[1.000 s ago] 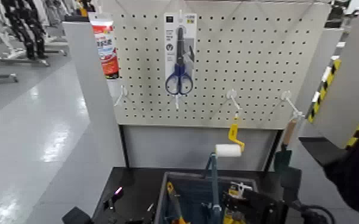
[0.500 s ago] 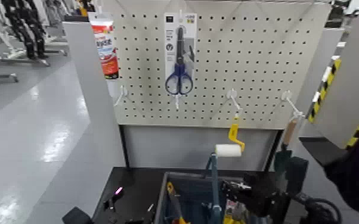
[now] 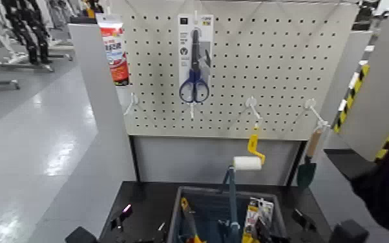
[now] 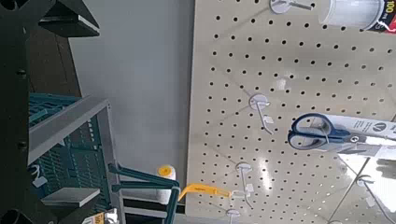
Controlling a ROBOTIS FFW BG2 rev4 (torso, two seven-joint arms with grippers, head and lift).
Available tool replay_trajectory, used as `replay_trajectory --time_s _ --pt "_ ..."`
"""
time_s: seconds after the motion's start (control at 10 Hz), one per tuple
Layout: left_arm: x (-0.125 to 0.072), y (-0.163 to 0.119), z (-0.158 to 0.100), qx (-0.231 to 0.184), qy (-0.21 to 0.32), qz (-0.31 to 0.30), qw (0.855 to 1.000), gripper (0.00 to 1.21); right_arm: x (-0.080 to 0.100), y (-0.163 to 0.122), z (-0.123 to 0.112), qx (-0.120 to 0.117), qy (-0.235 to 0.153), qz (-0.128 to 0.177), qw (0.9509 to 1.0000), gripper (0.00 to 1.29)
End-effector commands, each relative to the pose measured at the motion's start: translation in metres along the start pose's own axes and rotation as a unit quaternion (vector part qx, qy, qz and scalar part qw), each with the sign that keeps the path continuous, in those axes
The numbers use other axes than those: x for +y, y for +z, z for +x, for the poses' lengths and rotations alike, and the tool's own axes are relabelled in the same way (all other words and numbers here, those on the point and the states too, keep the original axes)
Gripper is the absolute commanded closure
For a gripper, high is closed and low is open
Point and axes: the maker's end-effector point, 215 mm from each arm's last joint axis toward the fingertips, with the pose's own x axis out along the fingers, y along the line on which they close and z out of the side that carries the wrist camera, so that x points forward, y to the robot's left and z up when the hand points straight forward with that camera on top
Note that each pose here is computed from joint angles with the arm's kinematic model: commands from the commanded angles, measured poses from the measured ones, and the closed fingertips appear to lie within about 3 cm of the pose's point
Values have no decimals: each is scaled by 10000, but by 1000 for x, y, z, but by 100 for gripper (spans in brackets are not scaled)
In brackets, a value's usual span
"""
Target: Put the black wrench into the crate.
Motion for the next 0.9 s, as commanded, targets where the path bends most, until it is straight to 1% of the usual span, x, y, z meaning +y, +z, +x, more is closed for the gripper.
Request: replay_trajectory --time_s 0.1,0.2,0.3,0.4,0.6,0.9 --pt "1 0 -1 2 9 4 10000 10 -1 -13 -34 -165 -548 -51 9983 7" --pt "2 -1 -1 8 17 2 10000 10 0 -15 -44 -237 -741 -142 9969 8" --pt "3 -1 -2 14 25 1 10000 10 -1 -18 -54 -309 -922 -155 9951 9" --pt "3 -1 -2 16 34 -6 10000 10 -3 -18 -59 -424 -1030 -163 9936 12" --pt "3 -2 -2 21 46 -24 10000 10 -1 -22 -59 -383 -1016 -149 9940 12" --pt "3 -3 -3 18 66 -36 10000 10 1 -17 -57 -415 -980 -228 9941 12"
